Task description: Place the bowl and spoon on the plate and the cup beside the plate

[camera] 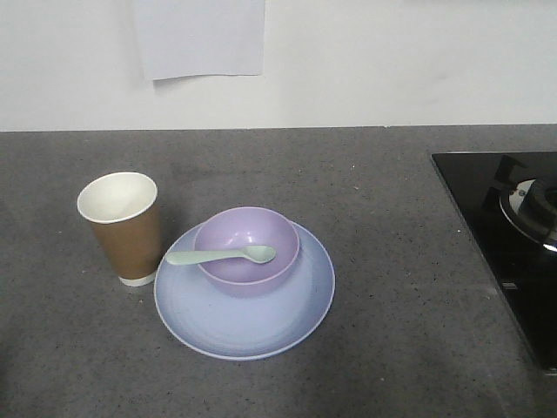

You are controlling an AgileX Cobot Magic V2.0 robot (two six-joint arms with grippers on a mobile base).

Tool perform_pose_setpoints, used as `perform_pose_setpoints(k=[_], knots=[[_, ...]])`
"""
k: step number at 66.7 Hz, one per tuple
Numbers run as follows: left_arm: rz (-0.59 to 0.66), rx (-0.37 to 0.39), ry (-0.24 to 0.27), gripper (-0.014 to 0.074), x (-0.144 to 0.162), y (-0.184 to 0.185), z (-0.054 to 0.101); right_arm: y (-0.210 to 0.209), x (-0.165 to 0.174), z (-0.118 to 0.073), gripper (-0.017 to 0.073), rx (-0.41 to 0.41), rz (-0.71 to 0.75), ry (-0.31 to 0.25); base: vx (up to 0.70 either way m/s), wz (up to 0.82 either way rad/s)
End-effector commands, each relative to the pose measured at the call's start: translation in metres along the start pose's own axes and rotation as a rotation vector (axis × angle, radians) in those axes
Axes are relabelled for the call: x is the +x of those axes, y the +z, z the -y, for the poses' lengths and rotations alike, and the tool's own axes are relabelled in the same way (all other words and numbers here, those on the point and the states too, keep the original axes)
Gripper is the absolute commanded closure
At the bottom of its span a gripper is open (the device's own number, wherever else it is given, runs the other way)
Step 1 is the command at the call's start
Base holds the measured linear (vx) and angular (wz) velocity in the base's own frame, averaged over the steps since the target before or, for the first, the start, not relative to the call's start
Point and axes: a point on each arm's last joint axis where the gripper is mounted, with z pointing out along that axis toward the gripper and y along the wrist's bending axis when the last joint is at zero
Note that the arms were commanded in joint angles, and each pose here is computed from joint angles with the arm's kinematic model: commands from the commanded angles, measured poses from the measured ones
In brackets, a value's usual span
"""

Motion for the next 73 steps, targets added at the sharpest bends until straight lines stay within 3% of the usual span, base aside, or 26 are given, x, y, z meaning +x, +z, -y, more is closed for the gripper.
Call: perform_pose_setpoints(k=[1, 73], knots=[[0.114, 0.011, -0.008, 0.06, -0.0142, -0.0029, 0.0012, -0.0067, -0.0063, 0.0008, 0.0566, 0.01, 0.133, 0.019, 0.0, 0.0], [0.114, 0.011, -0.008, 0.06, -0.0142, -0.0029, 0.0012, -0.0127, 0.0022, 0.0007, 0.0566, 0.011, 0.179, -0.002, 0.0, 0.0]])
